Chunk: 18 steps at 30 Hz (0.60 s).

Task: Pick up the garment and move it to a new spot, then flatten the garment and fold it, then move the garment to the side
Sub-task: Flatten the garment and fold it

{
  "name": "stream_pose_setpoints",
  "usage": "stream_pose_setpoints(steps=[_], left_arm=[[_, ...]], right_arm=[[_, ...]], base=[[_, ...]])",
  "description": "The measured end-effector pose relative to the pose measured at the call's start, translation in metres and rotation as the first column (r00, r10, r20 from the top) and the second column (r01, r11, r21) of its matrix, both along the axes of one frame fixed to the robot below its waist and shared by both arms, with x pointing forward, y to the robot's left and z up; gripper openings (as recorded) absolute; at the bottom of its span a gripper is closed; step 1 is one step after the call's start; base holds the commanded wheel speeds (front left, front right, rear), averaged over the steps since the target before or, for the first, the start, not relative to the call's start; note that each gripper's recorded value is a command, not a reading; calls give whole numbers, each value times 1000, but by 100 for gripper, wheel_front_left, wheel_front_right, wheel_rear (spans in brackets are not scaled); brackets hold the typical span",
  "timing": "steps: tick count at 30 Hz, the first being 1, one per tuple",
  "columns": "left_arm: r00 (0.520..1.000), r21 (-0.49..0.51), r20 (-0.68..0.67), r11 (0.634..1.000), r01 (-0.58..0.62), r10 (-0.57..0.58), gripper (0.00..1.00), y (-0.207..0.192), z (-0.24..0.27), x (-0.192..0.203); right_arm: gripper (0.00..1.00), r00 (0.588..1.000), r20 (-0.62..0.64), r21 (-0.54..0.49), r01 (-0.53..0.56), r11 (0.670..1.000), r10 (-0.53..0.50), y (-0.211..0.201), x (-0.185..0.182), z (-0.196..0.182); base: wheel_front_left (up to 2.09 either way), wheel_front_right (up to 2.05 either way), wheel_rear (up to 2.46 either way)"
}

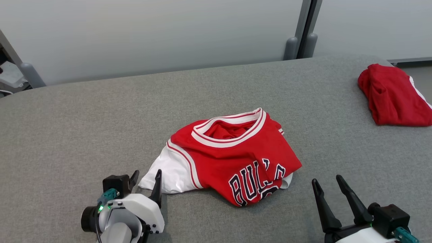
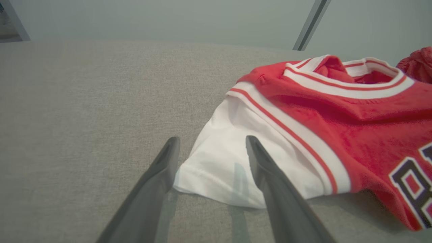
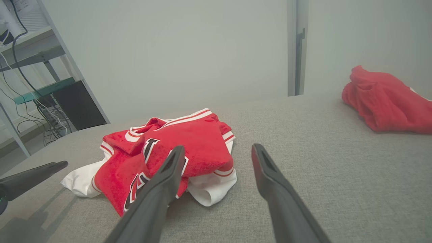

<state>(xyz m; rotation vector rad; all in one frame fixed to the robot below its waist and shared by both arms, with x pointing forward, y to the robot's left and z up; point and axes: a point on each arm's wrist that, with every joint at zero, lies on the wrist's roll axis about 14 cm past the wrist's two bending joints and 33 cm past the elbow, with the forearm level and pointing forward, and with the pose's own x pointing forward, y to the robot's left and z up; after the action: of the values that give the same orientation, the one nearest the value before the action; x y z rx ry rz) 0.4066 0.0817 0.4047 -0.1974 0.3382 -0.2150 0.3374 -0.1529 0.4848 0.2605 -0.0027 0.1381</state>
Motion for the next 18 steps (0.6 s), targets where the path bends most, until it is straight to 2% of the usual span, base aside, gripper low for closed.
stream_pose_setpoints(steps=[4,10,14,15,16,18], left_arm=[[999,22,-35,1000,20,-19,100,-5,-8,9],[981,102,-191,993,56,-36,100,-5,-42,9],[974,110,-216,990,89,-63,98,-10,-46,10],[973,110,-218,989,95,-69,3,-10,-45,11],[973,105,-217,989,101,-76,0,-11,-44,11],[971,86,-219,989,121,-99,0,-15,-43,9]], right_arm=[[100,1000,-2,0,7,1000,-7,-4,6,0],[100,1000,3,-2,15,1000,-15,-8,13,2],[100,1000,0,-3,19,1000,-19,-9,12,1],[100,1000,3,-3,21,1000,-21,-9,12,2],[100,1000,5,-3,22,1000,-22,-10,12,3],[100,1000,11,-3,24,1000,-23,-10,11,4]], base=[[0,0,0],[0,0,0],[0,0,0],[0,0,0],[0,0,0],[0,0,0]])
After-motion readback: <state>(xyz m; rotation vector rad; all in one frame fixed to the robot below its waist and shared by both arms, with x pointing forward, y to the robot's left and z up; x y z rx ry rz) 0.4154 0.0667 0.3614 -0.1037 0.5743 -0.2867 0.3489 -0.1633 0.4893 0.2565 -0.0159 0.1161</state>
